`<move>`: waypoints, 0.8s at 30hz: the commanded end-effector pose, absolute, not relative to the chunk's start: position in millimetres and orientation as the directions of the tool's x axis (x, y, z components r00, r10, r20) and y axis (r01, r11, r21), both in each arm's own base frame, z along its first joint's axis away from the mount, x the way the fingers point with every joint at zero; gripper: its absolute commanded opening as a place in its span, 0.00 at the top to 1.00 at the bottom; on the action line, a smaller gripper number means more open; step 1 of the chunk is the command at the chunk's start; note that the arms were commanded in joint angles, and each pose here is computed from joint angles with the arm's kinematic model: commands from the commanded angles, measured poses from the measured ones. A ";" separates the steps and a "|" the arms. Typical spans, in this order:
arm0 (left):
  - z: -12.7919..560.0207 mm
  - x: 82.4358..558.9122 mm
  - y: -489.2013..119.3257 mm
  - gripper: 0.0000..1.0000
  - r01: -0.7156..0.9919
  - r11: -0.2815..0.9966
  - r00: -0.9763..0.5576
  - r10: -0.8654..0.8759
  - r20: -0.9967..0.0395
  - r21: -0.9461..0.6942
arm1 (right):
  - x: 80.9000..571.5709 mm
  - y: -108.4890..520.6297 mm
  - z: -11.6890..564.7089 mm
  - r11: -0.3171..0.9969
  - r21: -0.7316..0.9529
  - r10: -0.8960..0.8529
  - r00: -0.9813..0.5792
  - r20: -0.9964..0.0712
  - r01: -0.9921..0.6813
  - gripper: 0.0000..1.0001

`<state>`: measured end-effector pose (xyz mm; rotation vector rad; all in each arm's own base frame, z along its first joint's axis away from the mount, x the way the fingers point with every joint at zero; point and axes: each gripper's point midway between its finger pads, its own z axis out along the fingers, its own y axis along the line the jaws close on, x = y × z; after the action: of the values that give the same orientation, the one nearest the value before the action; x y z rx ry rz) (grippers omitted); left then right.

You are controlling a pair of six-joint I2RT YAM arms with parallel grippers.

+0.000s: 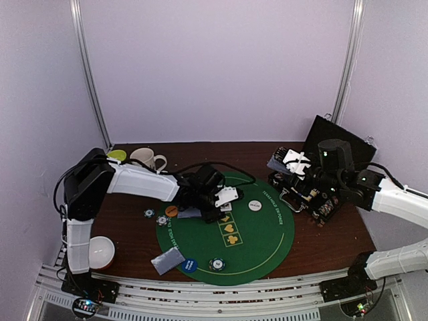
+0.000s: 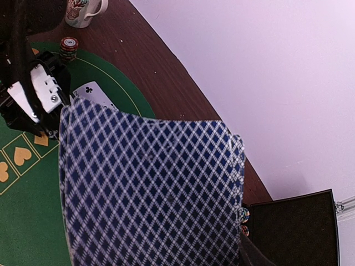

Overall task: Distribute texas hold em gaming equipment
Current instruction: Adjust the poker card in the community card area.

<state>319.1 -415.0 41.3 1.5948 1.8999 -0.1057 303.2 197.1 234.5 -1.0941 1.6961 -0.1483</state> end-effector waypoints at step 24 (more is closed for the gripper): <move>62.1 355.3 -420.8 0.45 0.866 0.307 -0.038 0.828 -0.560 0.395 | 302.6 197.3 236.9 0.575 -0.560 -0.711 -0.025 -0.703 -0.596 0.53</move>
<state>359.2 -412.9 33.6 1.5503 1.9029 0.0655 302.8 196.9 233.0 -1.0979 1.7008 -0.1484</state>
